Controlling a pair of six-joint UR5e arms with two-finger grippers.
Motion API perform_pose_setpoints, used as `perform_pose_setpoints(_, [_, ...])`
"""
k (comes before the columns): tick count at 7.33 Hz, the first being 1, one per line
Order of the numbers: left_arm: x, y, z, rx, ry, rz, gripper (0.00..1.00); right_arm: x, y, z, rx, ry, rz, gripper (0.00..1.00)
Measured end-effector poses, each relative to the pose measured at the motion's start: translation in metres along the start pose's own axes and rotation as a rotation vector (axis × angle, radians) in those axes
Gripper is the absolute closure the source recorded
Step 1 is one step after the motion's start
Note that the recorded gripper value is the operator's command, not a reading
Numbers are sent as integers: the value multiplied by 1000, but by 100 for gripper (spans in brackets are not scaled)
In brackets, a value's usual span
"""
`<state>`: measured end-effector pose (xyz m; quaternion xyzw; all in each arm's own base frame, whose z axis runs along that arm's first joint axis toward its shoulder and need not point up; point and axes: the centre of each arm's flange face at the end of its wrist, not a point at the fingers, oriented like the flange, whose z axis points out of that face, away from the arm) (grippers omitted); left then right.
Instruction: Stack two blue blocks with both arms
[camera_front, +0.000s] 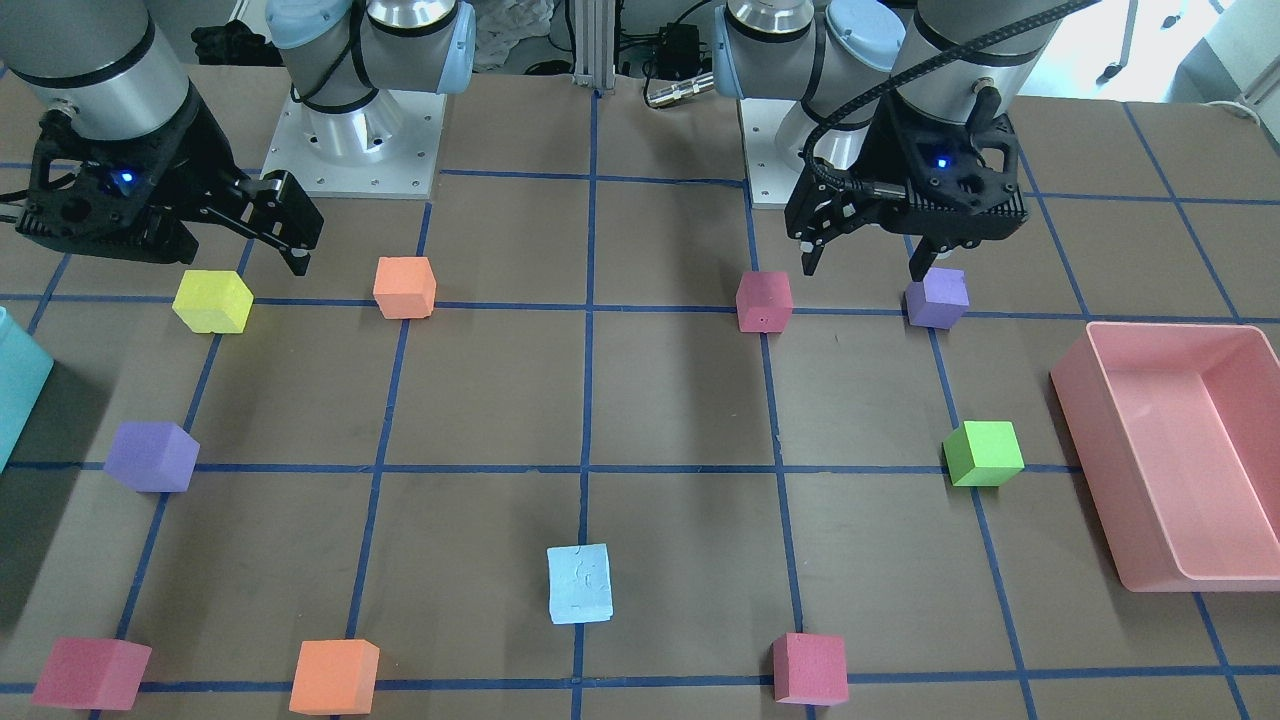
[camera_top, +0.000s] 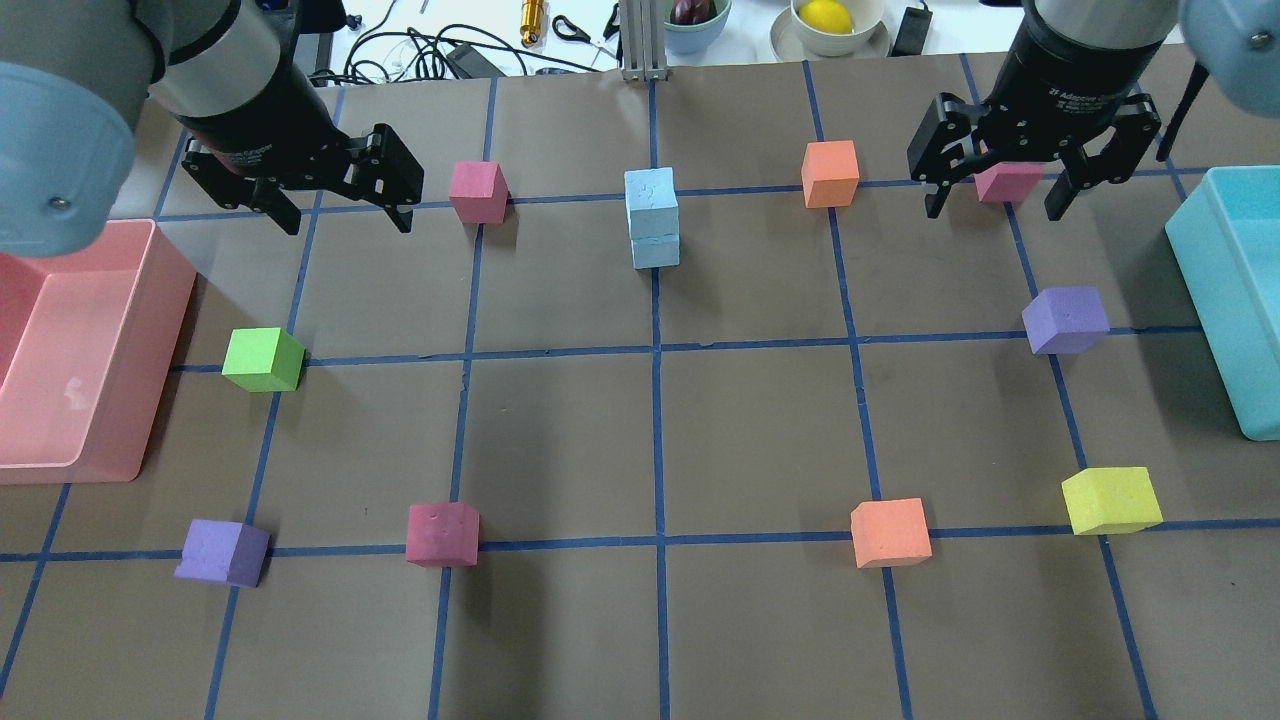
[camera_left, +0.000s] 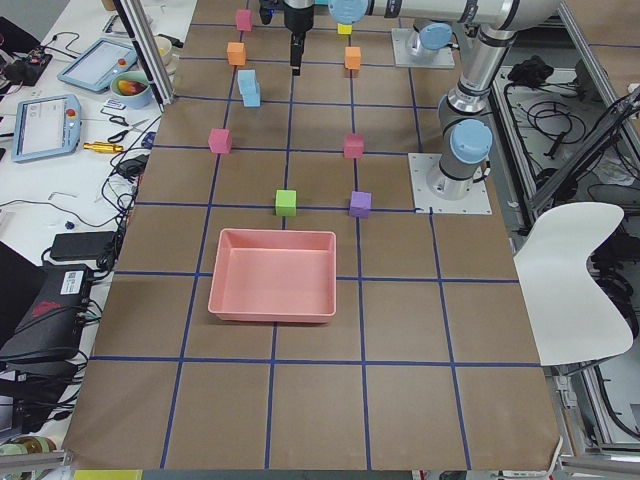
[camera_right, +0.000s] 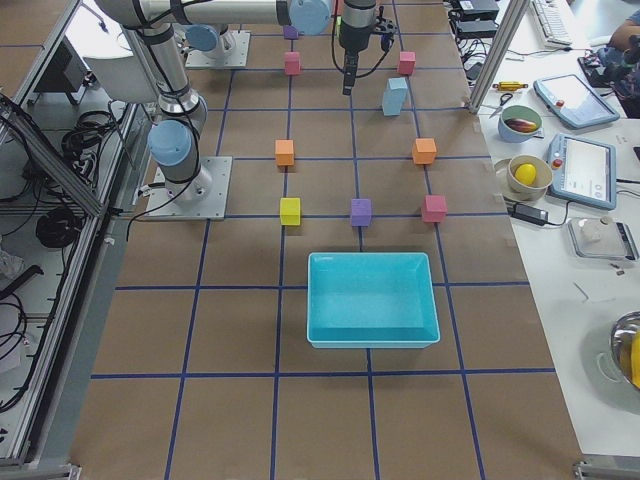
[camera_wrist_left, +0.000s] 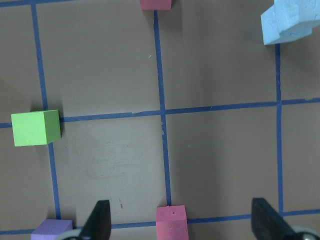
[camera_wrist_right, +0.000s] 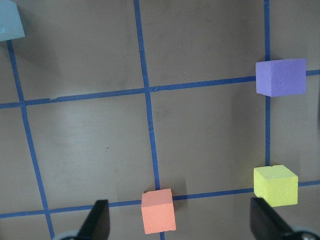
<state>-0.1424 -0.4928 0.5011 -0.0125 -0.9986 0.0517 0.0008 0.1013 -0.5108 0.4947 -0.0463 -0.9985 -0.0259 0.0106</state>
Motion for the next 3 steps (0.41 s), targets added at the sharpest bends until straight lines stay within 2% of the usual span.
perform_pose_setpoints(3, [0, 1, -2, 13, 4, 1, 0, 0, 0, 0, -1, 2, 0, 0])
